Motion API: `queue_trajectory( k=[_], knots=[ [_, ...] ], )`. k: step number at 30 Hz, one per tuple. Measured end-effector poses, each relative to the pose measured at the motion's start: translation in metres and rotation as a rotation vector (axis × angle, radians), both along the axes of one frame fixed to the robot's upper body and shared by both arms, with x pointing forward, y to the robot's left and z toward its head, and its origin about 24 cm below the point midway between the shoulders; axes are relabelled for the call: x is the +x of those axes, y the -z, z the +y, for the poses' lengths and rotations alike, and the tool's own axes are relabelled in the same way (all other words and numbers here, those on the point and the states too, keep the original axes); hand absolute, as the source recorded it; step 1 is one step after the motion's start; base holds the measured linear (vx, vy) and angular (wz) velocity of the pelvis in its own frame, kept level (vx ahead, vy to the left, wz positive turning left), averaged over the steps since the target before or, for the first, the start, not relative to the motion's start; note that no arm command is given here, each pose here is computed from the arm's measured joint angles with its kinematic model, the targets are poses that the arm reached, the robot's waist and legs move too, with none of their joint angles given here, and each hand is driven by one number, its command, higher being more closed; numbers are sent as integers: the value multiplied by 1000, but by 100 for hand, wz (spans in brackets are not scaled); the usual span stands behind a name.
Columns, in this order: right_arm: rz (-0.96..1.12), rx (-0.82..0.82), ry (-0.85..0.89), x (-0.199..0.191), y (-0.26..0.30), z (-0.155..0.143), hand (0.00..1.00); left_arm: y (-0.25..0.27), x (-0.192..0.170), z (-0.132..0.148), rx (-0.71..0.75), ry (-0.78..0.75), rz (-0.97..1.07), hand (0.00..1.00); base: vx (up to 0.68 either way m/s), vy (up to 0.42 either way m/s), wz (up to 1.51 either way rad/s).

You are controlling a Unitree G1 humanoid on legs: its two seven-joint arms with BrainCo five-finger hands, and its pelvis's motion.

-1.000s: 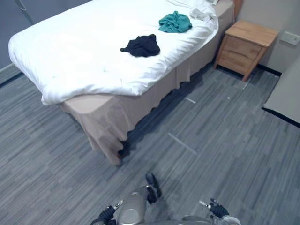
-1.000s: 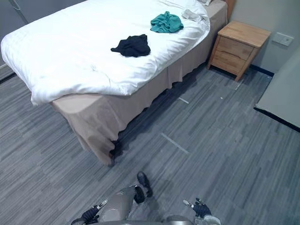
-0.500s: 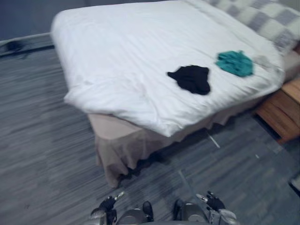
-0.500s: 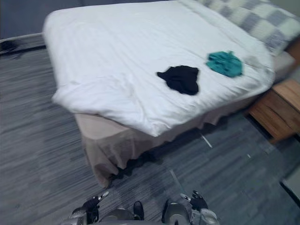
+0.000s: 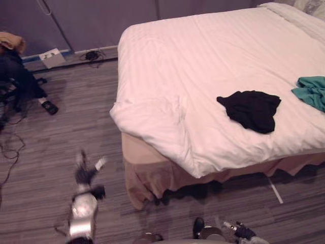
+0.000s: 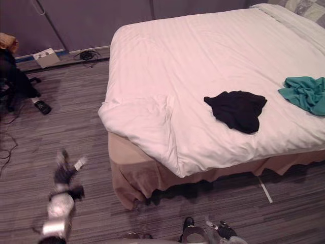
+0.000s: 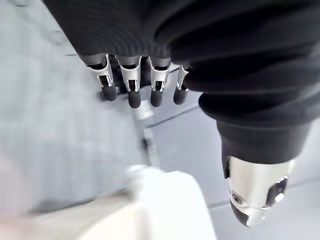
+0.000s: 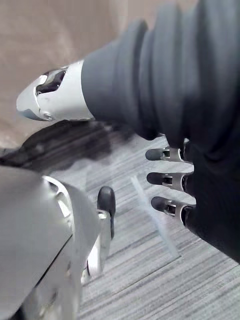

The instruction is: Tidy the bed and pick cloth on bed and put in laundry

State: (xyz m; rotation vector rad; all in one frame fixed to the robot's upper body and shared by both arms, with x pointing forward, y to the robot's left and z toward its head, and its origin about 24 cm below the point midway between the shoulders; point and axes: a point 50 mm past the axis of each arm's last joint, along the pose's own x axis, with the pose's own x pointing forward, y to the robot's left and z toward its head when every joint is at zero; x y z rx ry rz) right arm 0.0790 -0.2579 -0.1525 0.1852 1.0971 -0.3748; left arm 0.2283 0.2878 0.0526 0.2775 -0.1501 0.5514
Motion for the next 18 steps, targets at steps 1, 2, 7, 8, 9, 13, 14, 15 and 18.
queue_trajectory(
  k=[1,2,7,8,9,13,14,15,18],
  knots=[
    [6,-3,16,-5,1,-1,0,-32,4,9,71,-12,-117,0,-73,37,4],
    [16,0,29,-11,2,0,0,-53,6,15,120,-17,-183,0,-58,24,-1],
    [76,-6,71,-40,4,-1,0,-110,37,18,261,97,-263,0,-10,0,-1],
    [73,-6,70,-40,4,-1,0,-115,45,15,275,129,-253,0,-25,-53,-9],
    [56,-9,65,-36,3,-1,0,-124,65,8,301,192,-212,0,-46,-51,-18],
    [-96,-15,13,6,-7,0,0,-154,110,-14,361,301,-125,0,-147,-64,-34],
    [-153,-15,-13,23,-11,3,0,-164,123,-25,394,333,-101,0,-227,-89,-30],
    [-218,-12,-29,39,-18,6,0,-170,136,-36,437,352,-66,0,-267,-106,-28],
    [-327,-5,-91,66,-31,15,0,-175,155,-55,513,361,12,0,-175,-70,-41]
  ],
)
